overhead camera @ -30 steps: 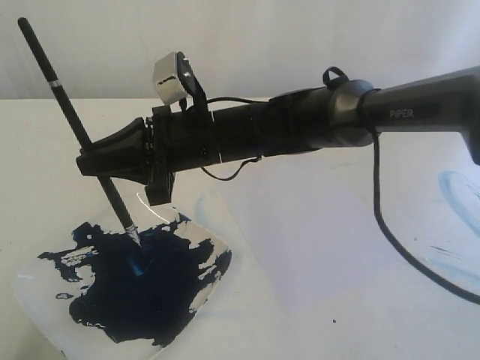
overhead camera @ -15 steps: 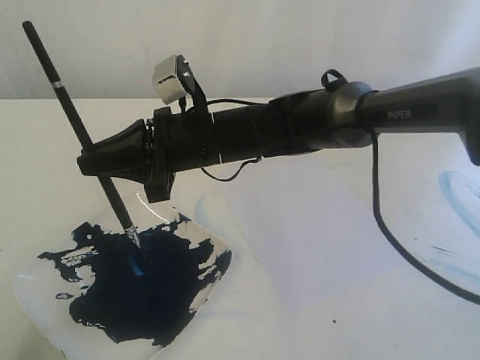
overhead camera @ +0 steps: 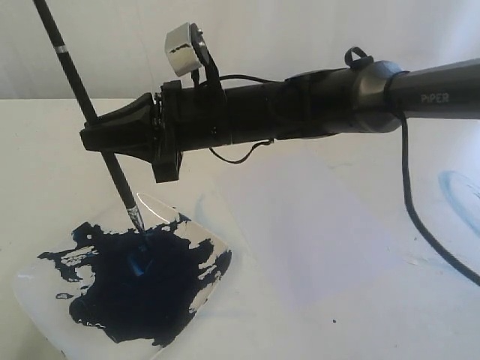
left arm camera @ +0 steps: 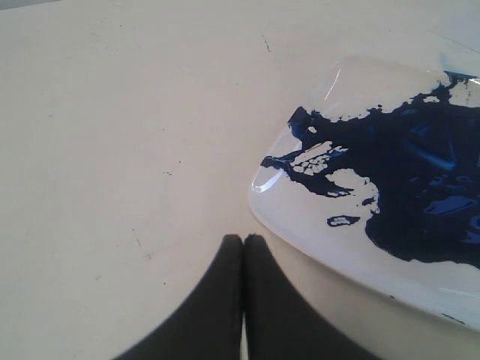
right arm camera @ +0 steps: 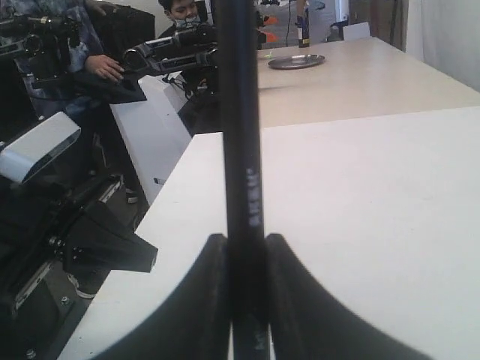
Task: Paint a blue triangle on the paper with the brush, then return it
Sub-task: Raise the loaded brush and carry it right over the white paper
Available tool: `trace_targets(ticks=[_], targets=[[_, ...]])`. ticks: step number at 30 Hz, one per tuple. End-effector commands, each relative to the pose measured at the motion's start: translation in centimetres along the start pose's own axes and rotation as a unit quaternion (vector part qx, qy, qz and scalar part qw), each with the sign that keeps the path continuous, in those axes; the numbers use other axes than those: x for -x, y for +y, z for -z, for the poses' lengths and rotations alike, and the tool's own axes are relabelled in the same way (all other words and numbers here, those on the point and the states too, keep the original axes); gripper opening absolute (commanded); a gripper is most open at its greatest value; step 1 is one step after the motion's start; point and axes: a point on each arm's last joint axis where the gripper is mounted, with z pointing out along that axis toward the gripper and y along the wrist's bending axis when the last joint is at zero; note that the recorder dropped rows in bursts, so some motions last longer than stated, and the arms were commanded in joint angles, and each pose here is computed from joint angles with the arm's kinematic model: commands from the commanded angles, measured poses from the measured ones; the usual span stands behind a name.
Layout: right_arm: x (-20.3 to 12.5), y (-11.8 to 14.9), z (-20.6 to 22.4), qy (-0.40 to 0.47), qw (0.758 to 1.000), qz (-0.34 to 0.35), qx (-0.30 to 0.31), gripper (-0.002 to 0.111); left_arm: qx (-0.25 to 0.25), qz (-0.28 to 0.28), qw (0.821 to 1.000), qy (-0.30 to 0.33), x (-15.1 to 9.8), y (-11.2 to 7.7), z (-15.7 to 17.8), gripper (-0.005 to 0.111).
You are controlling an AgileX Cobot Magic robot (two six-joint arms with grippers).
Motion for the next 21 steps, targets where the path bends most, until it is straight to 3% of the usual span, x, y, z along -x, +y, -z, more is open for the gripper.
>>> trace_targets(ticks=[1,10,21], targets=[[-0.6,0.1,0.4,0.001,1.0,0.008,0.001,0.0,-0.003,0.007,1.0,-0.003,0.0,0.0,0.0,0.0],[-1.1,-0.2,0.5,0.003,1.0,0.01,-0.002,0.0,-0.003,0.007,1.0,-0.003,0.0,0.0,0.0,0.0],[7.1,1.1,6.7,-0.035,0.994,0.073,-0.068,0.0,-0.002,0.007,1.0,-0.005,0.1,0.0,0.0,0.0]])
